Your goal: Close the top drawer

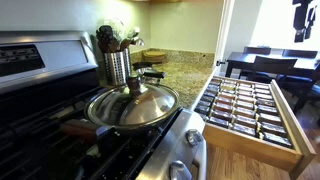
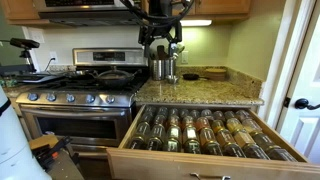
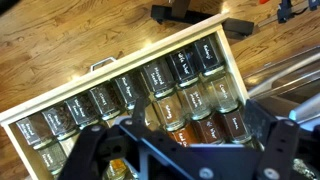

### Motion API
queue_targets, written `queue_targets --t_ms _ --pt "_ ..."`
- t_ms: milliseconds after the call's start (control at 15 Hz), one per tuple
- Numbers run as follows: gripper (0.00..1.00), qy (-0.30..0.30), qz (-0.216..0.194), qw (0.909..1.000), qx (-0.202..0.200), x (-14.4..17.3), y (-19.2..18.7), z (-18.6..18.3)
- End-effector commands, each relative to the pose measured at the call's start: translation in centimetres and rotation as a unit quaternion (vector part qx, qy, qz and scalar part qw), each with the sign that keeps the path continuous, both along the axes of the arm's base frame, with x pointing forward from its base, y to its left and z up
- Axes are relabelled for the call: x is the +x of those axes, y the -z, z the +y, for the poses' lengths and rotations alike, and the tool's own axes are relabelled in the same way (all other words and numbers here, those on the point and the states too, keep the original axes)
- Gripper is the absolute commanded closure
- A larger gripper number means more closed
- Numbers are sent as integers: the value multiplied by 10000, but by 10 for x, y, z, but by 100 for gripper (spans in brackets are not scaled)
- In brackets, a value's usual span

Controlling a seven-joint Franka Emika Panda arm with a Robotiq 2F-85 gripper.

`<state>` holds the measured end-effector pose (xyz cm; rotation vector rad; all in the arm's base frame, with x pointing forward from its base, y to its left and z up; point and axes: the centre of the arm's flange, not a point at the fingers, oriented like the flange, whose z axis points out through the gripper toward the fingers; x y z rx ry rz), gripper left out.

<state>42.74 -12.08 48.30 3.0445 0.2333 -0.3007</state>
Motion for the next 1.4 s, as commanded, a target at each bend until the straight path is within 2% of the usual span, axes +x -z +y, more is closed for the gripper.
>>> queue_targets --t_ms 0,467,600,933,1333 --pt "0 0 0 10000 0 0 0 0" --pt "0 71 21 10000 6 2 5 -2" --pt "0 558 -331 9978 -106 7 14 -8" --pt "0 1795 -825 9802 -153 25 48 -35" --pt "0 2655 -782 9604 -327 40 110 -64"
